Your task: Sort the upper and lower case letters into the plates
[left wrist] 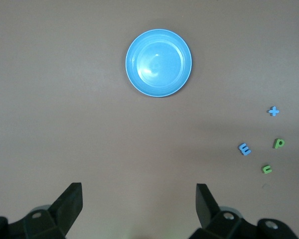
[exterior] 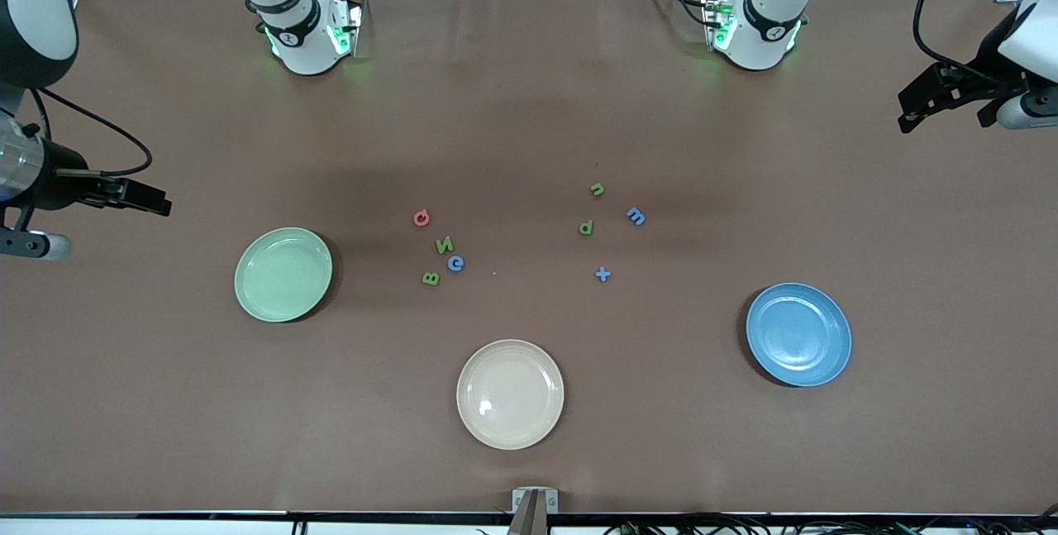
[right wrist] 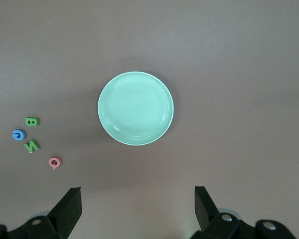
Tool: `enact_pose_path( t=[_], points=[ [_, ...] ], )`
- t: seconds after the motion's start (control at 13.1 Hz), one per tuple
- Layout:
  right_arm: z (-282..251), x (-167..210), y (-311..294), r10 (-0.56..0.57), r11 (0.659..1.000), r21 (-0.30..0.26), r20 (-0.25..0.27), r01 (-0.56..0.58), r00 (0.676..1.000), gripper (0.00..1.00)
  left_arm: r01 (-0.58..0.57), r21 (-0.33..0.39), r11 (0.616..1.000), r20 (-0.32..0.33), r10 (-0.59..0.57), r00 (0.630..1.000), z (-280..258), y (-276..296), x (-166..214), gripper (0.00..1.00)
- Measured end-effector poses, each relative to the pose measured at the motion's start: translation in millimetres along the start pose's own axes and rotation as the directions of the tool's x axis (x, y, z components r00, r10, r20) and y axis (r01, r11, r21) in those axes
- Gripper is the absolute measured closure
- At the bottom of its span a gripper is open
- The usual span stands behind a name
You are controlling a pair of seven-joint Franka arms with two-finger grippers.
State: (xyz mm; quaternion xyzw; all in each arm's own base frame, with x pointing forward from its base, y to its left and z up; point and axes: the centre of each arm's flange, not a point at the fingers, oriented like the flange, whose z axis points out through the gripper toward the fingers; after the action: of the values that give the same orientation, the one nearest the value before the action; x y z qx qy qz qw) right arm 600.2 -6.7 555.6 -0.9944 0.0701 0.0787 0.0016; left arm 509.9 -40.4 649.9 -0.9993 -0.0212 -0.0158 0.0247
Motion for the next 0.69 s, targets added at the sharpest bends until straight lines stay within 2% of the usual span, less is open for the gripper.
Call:
enact_pose_path(
  t=[0.23,0.69],
  points=[
    [6,1,0,0.000,1.000,-0.003,0.025,0.000,1.000,0.00,-0.005,0.000,1.000,0.014,0.005,1.000,6,2,3,0.00],
    [5,-6,-1,-0.004,1.000,-0.003,0.034,0.004,0.999,0.00,-0.007,-0.001,1.000,0.026,0.007,1.000,13,3,8,0.00]
  ],
)
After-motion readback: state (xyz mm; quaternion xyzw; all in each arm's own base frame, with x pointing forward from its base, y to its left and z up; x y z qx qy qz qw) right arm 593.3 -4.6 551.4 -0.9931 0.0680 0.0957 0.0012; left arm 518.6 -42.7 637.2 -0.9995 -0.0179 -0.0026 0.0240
